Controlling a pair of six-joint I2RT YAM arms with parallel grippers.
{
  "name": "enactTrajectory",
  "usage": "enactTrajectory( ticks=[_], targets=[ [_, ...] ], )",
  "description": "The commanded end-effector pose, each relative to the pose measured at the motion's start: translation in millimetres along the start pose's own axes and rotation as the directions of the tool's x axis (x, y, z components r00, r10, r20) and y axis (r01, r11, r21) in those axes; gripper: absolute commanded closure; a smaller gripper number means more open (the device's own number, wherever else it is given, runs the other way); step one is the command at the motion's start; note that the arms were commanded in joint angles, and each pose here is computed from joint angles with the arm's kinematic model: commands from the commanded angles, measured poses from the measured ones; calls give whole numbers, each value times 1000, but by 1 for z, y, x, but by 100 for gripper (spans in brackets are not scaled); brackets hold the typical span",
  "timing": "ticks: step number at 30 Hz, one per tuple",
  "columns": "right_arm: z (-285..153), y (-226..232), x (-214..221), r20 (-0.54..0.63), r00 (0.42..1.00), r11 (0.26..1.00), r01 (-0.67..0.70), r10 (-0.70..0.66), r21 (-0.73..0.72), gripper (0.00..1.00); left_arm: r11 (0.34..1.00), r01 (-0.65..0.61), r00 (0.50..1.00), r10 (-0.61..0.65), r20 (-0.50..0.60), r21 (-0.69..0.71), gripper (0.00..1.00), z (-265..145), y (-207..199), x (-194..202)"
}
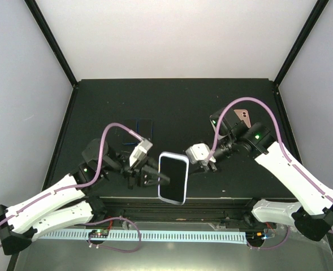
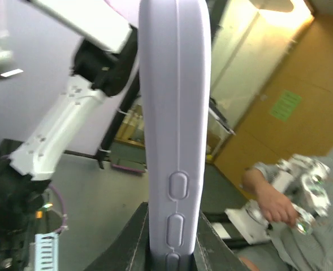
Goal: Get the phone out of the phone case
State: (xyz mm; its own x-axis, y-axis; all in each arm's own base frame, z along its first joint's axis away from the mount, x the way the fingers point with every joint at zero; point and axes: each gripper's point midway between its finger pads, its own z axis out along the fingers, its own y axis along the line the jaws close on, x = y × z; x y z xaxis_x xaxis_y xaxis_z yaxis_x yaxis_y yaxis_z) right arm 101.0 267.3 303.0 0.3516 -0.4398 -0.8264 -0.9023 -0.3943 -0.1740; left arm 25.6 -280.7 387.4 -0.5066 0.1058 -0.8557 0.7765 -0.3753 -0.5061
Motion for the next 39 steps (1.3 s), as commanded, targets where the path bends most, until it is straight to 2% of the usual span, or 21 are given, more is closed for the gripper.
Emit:
enactTrajectory(
  ticks=[1,6,12,15,18,21,25,30,34,37,39],
  targets=[
    [1,-33,22,-106,994,989,49,-34,142,67,970,-142,989,149,-22,196,98,-6,-64,-15],
    [0,-24,12,-51,999,994,5,1,110,63,979,-159,987,160,5,128,98,-6,-55,-19],
    [-20,9,-26,110,991,993,-85,76,80,56,972,-156,982,172,80,-178,98,-14,-4,-26],
    [-26,19,-40,187,972,986,-158,145,58,53,941,-162,971,205,120,-298,98,-21,18,-30],
    [-26,9,-45,246,933,957,-285,262,61,45,927,-173,966,225,125,-333,98,-22,31,-27],
    [-19,-3,-40,255,903,927,-370,345,56,41,911,-181,963,240,121,-370,98,-22,43,-26],
    [-11,-8,-39,258,867,899,-438,427,-16,42,892,-186,960,254,118,-411,98,-23,55,-28],
    [-10,-14,-48,289,828,874,-481,480,-73,55,882,-183,962,252,106,-435,99,-22,64,-27],
    [-13,-11,-57,305,819,872,-476,486,-110,60,858,-169,964,247,102,-485,98,-28,72,-25],
    [-16,-3,-60,302,836,888,-444,458,-118,60,835,-164,959,260,114,-525,98,-34,75,-28],
    [-20,7,-64,304,845,898,-414,440,-150,54,821,-160,956,268,123,-549,98,-39,76,-29]
  ],
)
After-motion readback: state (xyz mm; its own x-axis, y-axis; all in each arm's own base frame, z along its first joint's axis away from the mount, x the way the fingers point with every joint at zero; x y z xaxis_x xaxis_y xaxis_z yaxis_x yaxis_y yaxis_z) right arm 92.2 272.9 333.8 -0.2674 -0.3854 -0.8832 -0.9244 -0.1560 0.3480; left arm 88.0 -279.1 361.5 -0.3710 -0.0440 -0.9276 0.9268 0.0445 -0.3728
